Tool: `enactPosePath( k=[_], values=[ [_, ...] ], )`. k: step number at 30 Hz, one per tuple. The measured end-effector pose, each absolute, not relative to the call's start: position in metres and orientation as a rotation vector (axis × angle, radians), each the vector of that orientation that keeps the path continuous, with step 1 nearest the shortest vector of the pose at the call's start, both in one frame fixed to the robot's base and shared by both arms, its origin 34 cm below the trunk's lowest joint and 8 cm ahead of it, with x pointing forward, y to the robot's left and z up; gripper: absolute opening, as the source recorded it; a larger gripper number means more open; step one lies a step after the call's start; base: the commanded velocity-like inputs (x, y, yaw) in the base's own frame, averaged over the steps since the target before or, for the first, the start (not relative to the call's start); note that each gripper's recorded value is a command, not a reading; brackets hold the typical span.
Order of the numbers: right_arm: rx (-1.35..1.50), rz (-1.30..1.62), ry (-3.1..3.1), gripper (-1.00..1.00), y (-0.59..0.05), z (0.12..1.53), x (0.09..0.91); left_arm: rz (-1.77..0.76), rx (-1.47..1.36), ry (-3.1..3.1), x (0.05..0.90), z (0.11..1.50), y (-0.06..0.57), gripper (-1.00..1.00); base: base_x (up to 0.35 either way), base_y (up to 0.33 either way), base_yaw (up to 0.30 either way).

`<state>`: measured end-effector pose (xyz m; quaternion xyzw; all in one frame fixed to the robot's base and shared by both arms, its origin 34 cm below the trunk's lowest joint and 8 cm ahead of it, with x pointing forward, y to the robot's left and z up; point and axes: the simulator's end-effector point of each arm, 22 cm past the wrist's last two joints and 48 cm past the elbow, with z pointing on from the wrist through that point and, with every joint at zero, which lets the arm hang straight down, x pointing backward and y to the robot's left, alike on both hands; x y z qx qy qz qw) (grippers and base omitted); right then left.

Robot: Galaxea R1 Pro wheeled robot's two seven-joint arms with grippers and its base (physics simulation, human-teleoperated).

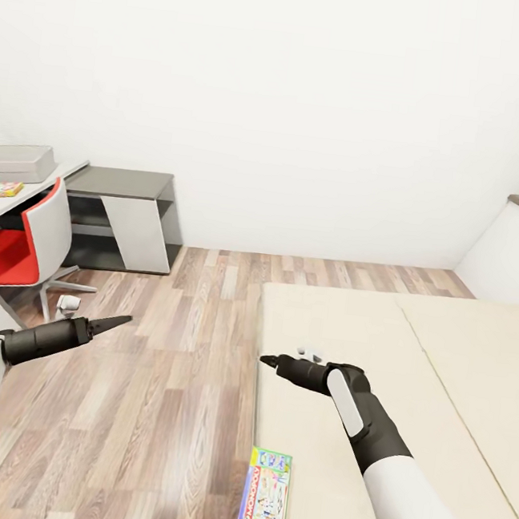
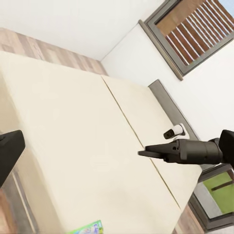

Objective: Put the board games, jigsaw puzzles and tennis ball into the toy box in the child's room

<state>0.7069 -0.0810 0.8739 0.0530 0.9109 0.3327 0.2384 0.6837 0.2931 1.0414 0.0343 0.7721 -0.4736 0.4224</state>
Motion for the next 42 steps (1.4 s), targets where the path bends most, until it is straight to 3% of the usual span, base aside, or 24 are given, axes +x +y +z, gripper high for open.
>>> enactPosePath(
  k=[42],
  values=[
    [0.148, 0.91, 2.494, 1.0, -0.0817, 0.8734, 0.7071, -1.185, 0.086, 1.933, 0.6838, 1.0416, 0.293, 1.0, 0.0, 0.289, 0.0]
  ],
)
